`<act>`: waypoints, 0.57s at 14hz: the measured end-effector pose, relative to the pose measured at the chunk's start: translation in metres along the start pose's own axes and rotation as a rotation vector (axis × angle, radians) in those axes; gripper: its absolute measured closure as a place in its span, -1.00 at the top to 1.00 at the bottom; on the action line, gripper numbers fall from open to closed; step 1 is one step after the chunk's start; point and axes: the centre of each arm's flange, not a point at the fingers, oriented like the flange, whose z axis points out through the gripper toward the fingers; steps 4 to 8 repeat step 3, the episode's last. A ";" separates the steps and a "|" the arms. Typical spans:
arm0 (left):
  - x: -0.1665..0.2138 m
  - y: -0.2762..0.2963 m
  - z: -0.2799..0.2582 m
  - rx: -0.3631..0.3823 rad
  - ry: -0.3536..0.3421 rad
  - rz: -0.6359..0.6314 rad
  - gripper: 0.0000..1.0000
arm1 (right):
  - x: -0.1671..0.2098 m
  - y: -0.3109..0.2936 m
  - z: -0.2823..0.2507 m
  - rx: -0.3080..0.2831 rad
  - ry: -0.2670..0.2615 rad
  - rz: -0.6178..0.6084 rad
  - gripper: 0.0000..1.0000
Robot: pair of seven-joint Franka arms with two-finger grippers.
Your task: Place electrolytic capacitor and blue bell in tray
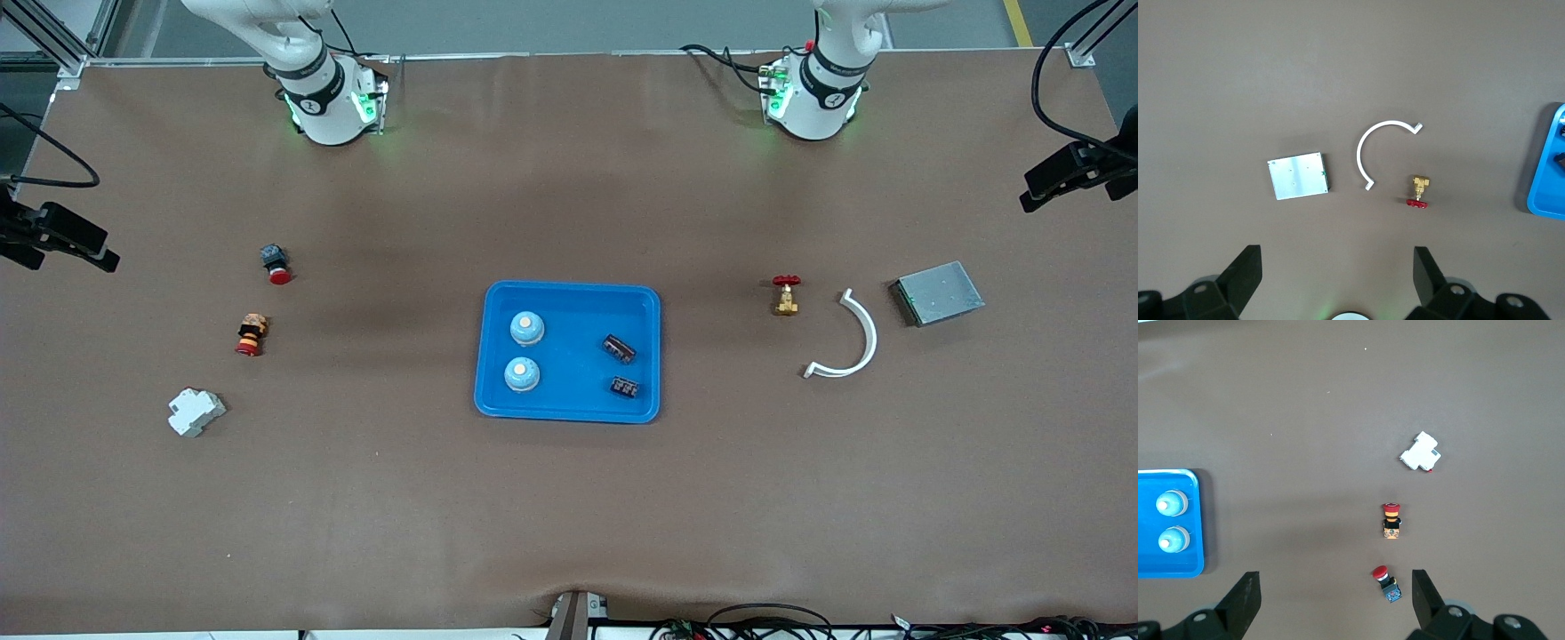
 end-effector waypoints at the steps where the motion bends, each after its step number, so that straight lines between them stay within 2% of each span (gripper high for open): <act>1: 0.000 0.001 0.000 0.000 0.000 0.001 1.00 | 0.000 0.000 0.000 0.000 0.001 0.000 1.00; 8: 0.000 0.002 0.000 0.000 0.000 0.004 1.00 | 0.000 0.000 0.000 0.000 0.003 0.000 1.00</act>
